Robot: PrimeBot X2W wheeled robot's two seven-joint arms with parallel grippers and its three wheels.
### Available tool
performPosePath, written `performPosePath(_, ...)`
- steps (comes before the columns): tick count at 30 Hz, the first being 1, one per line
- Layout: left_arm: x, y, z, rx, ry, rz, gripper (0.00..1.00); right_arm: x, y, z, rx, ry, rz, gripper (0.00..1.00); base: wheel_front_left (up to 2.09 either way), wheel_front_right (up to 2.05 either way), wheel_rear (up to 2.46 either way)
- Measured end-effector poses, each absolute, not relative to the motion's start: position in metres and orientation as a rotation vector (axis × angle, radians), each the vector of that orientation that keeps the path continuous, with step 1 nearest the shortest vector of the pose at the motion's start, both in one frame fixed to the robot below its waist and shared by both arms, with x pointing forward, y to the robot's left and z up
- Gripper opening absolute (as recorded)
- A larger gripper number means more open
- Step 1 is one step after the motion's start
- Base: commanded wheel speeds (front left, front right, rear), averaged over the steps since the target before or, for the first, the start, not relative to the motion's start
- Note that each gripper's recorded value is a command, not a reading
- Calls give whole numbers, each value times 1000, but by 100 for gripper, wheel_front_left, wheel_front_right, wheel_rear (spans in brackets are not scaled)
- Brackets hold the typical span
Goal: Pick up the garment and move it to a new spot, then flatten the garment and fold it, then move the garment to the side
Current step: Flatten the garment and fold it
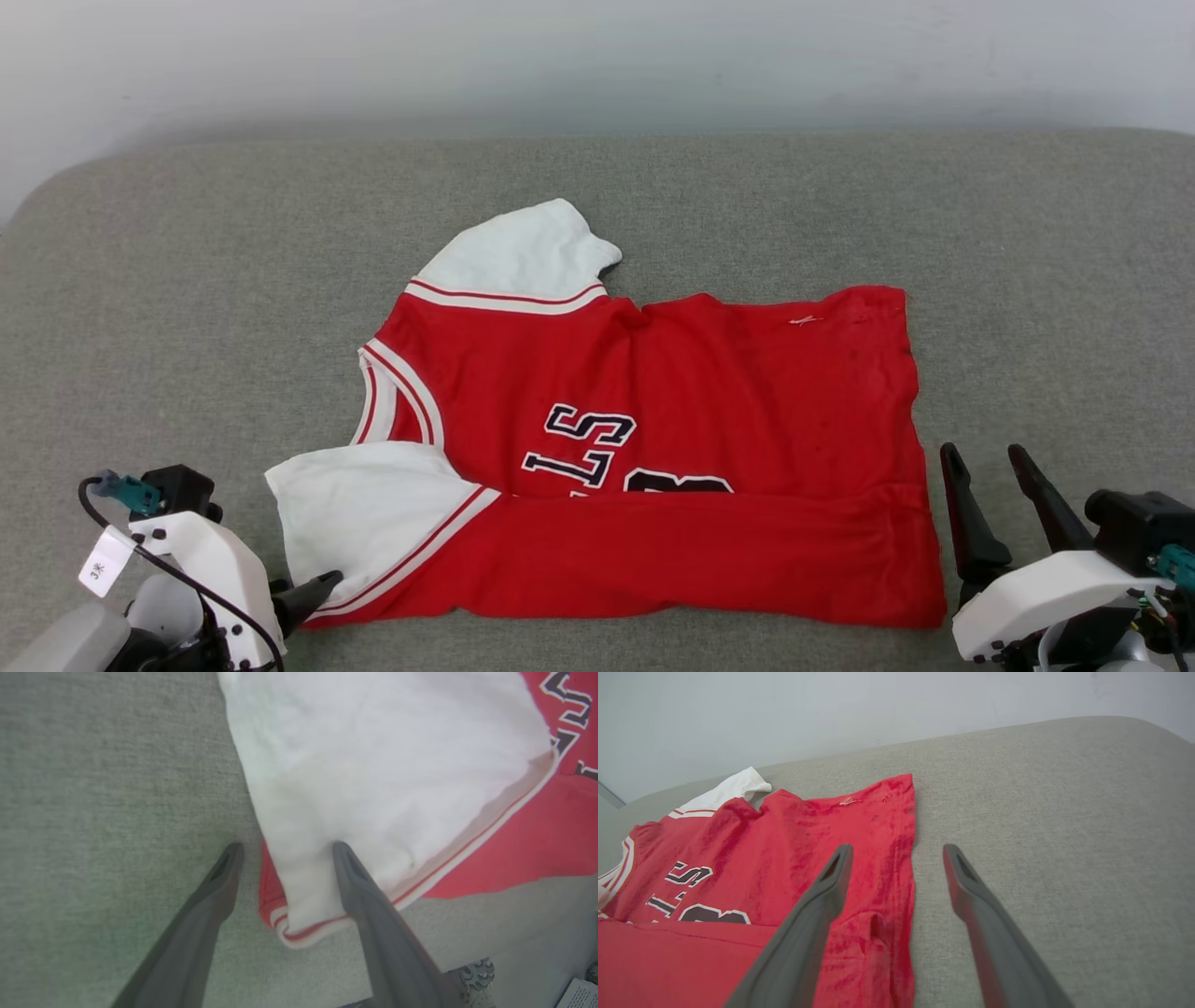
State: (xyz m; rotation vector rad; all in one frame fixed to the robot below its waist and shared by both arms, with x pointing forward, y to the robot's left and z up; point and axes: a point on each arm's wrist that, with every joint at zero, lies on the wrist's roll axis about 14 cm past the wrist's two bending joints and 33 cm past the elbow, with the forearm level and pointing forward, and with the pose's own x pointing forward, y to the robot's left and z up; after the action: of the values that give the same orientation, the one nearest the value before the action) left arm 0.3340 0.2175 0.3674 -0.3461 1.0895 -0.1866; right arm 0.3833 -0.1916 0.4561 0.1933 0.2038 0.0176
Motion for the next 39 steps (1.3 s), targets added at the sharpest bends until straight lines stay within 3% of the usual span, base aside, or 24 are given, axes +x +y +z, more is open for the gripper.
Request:
performPosePath(1, 334, 217, 365, -353, 1103, -187, 87, 384, -194, 455, 193, 206, 11, 100, 0, 0, 0)
performPosePath(3, 334, 213, 362, -368, 1118, -197, 10, 386, -198, 455, 190, 210, 0, 100, 0, 0, 0)
performPosePath(4, 334, 212, 360, -373, 1123, -195, 0, 386, -200, 455, 189, 212, -7, 100, 0, 0, 0)
performPosePath(10, 337, 202, 365, -385, 1054, -225, 0, 383, -207, 452, 172, 298, -19, 100, 0, 0, 0)
performPosePath(21, 355, 210, 413, -312, 818, -225, 0, 350, -196, 409, 135, 758, 80, 100, 0, 0, 0)
performPosePath(33, 359, 206, 418, -300, 787, -232, 0, 329, -167, 362, 157, 1028, 169, 100, 0, 0, 0)
performPosePath(34, 358, 206, 418, -301, 789, -231, 0, 328, -166, 360, 165, 1033, 171, 34, 0, 0, 0)
performPosePath(35, 357, 207, 417, -303, 787, -228, 0, 328, -165, 360, 172, 1036, 174, 0, 0, 0, 0)
performPosePath(39, 353, 209, 419, -295, 771, -208, 0, 327, -160, 363, 183, 1027, 187, 0, 0, 0, 0)
